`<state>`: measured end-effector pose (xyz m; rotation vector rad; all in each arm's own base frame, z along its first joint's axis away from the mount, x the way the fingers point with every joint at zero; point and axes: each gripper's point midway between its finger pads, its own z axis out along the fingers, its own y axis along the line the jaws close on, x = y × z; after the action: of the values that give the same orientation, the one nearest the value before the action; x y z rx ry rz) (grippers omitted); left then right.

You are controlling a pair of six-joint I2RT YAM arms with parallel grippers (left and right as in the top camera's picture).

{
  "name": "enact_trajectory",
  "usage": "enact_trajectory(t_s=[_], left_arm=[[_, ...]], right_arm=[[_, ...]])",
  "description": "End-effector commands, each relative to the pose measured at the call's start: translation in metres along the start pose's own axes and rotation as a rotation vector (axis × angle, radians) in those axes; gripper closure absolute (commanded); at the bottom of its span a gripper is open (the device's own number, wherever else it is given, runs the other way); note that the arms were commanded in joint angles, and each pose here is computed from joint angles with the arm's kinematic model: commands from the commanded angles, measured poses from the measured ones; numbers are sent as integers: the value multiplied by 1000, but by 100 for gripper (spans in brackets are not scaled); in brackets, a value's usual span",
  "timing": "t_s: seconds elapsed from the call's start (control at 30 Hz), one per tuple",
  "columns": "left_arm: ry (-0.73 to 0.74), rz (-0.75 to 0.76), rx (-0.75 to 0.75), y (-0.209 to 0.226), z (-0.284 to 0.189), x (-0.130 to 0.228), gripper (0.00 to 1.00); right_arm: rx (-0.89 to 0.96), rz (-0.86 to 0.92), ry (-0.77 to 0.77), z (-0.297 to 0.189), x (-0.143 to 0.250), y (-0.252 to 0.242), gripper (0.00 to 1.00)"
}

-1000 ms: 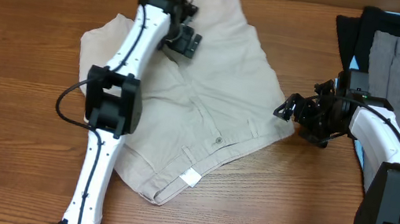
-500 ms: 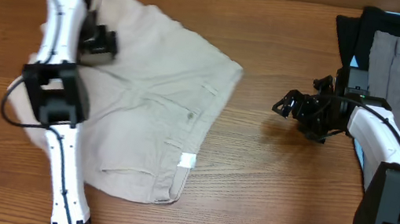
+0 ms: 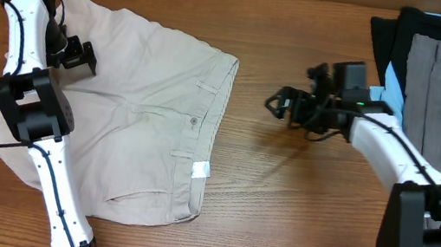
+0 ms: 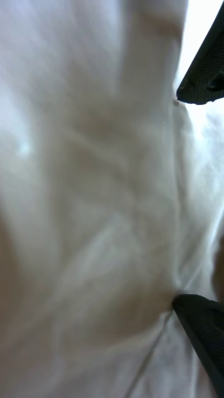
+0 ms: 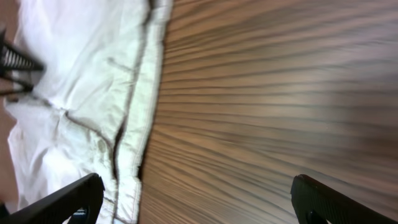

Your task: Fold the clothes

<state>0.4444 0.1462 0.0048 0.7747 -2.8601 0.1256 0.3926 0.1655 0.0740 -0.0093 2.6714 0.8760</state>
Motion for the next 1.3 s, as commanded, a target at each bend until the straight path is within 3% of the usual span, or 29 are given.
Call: enact_trajectory(t_s=[0.0, 0.33, 0.53, 0.77, 1.27], left_arm=[[-138, 114, 72, -34, -40, -14, 0], [-641, 280, 153, -86, -230, 7, 0], [-862, 375, 199, -113, -312, 43, 0], [-912, 448, 218, -138, -328, 60, 0], [-903, 449, 216, -139, -325, 61, 0]], right_arm=[[38, -103, -40, 6, -12, 31, 0], [136, -369, -75, 4, -28, 90, 0], [164, -478, 99, 47, 0, 95, 0], [271, -631, 249, 97, 29, 100, 0], [488, -651, 282, 120, 35, 57, 0]])
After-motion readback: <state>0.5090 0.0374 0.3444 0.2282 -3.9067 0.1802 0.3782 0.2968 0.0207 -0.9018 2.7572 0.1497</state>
